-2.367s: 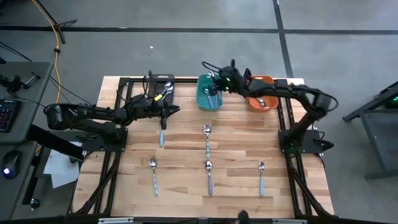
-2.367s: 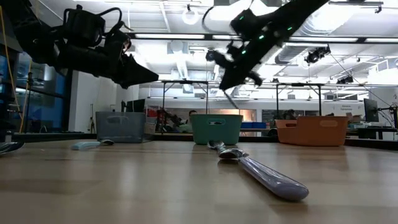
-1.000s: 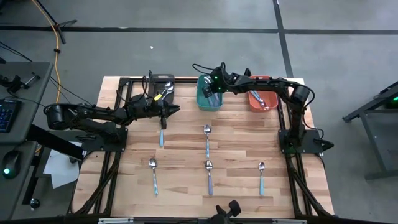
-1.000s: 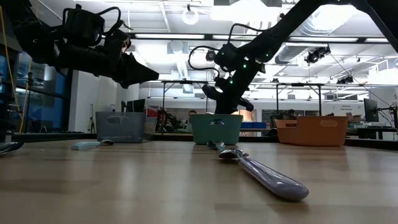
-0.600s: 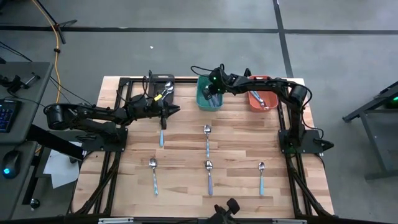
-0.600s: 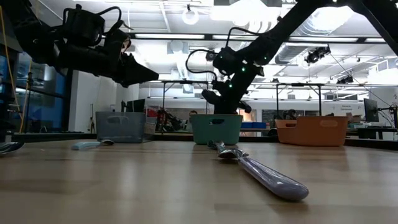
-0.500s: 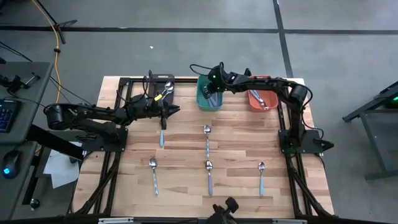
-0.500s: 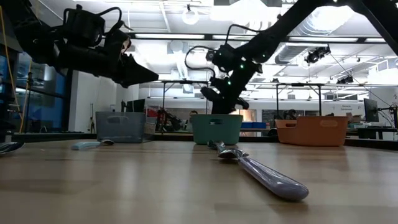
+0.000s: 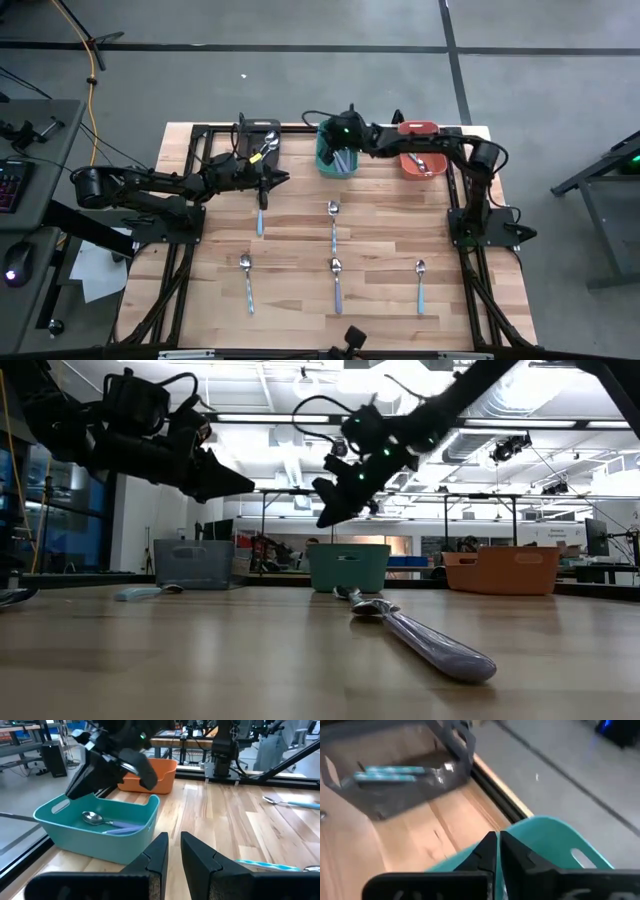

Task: Sort silverware by color (type)
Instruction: Put the top blue spoon into the orange bin

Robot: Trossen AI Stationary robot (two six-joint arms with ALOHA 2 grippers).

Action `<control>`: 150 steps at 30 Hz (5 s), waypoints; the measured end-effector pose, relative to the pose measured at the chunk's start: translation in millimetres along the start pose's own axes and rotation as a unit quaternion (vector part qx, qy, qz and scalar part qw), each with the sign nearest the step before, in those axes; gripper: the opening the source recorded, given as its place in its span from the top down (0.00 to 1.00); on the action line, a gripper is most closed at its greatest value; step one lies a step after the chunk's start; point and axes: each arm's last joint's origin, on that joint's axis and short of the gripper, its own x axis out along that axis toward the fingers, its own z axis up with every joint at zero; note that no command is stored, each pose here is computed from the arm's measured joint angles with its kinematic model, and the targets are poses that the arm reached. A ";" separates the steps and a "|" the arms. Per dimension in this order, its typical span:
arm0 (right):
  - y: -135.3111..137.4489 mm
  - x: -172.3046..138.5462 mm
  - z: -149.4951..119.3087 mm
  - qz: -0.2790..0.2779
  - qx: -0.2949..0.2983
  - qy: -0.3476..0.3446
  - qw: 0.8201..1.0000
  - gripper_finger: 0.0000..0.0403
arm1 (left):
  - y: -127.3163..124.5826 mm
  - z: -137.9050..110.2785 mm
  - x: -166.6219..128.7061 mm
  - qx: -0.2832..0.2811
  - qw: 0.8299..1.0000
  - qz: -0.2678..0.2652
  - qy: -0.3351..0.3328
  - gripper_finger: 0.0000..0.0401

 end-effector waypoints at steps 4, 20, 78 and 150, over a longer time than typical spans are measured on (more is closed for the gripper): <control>8.9 -16.2 -16.3 0.020 0.005 -0.074 0.997 0.99 | -0.1 -2.5 0.0 -0.003 1.000 0.000 0.013 0.90; -5.3 -141.6 -30.8 -0.010 0.015 -0.160 0.987 1.00 | -28.8 -9.4 10.0 -0.096 0.968 0.056 0.226 0.91; 17.6 -164.2 -42.0 0.002 -0.001 -0.150 0.989 1.00 | -67.0 -51.1 -14.8 -0.188 0.925 0.105 0.313 0.99; 176.5 -78.3 -17.5 0.293 -0.020 -0.216 0.931 0.99 | -82.7 35.4 1.9 -0.035 0.989 -0.055 -0.129 0.84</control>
